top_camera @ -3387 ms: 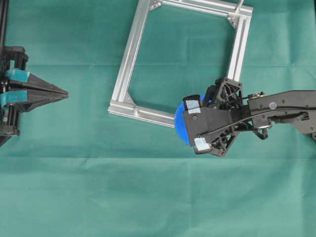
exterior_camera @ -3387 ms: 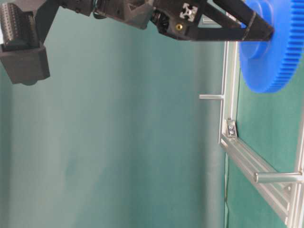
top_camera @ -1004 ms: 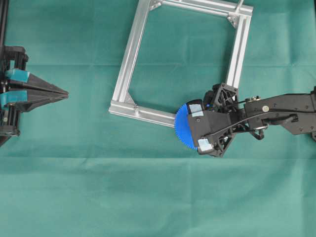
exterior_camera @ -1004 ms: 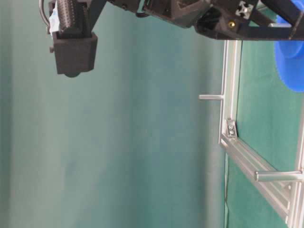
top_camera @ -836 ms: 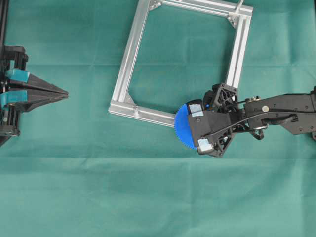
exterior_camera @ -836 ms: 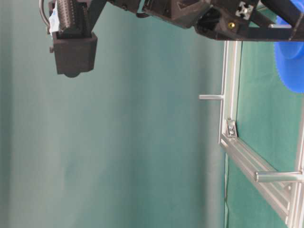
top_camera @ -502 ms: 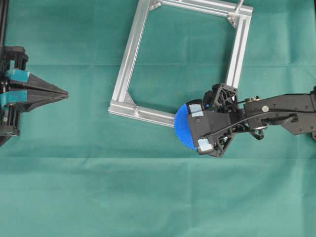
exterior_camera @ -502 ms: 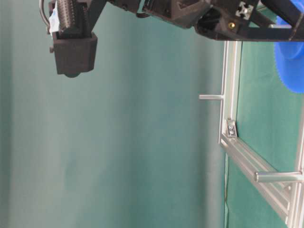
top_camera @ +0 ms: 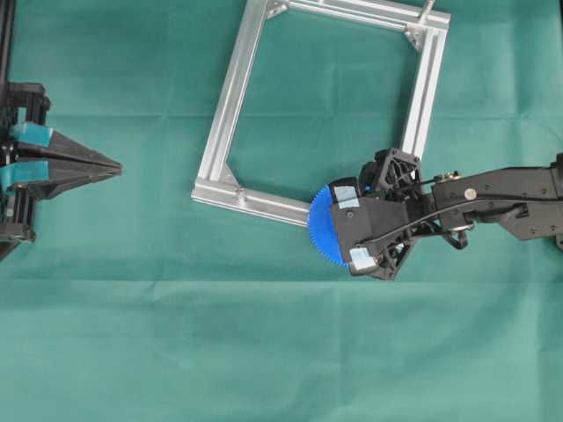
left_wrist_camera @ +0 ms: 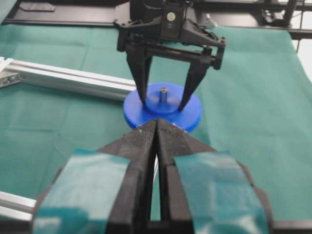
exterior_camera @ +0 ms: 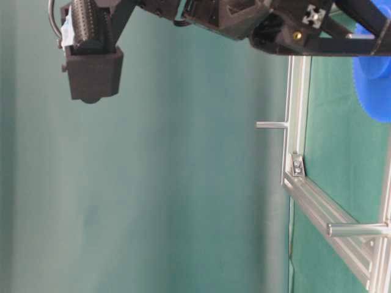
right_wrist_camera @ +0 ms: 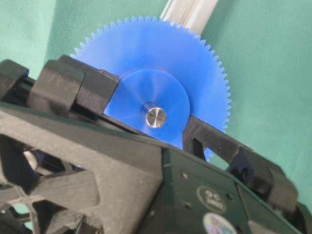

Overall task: Find the location of the shaft and insert the gear.
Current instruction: 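Lower the blue gear down onto the shaft, then open the right gripper to release the gear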

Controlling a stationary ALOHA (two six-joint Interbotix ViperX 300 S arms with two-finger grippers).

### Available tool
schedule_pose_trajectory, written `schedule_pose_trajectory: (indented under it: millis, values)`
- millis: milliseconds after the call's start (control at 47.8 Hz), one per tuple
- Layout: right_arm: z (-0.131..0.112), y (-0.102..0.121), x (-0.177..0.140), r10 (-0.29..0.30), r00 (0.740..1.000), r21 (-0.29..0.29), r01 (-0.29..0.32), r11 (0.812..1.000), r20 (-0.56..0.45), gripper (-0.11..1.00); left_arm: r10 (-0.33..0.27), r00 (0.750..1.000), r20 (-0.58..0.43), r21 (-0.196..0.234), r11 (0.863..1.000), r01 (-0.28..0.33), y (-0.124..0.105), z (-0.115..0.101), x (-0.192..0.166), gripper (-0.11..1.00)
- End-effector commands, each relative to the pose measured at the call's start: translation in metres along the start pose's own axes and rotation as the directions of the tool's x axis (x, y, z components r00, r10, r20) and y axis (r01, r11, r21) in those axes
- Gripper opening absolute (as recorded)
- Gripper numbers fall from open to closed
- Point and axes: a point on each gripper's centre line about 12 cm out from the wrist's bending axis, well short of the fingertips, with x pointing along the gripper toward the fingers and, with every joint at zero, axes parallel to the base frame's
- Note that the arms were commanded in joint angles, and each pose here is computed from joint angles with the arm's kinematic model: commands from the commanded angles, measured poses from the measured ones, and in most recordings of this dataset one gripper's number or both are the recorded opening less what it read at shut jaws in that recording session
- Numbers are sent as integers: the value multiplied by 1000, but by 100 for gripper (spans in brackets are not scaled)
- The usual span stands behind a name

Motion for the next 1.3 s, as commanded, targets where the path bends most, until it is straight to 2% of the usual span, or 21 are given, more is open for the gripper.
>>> schedule_pose_trajectory:
  millis: [0,84,314,544,774,1004,1275]
  values:
    - [13,5,-19,21,998,-5,-21,1000,56,86,0,1000,12,0,1000,0,0,5,2,1]
    - [16,4,-22,19,998,-9,-18,1000,65,91,0,1000,11,0,1000,0,0,5,2,1]
    - [30,6,-47,31,990,-25,-28,999,135,90,0,1000,12,-2,1000,0,0,5,2,1]
    - [39,1,-78,12,983,-38,-5,999,184,90,0,1000,14,0,1000,0,0,6,2,1]
    - [40,-1,-85,13,979,-43,-4,999,205,90,0,1000,14,-2,1000,0,0,6,2,1]
    - [32,0,-88,19,980,-58,-7,998,200,90,0,1000,9,0,1000,0,0,5,2,1]
    - [13,-10,-101,35,975,-61,-23,998,219,90,0,1000,6,0,1000,0,0,5,2,1]
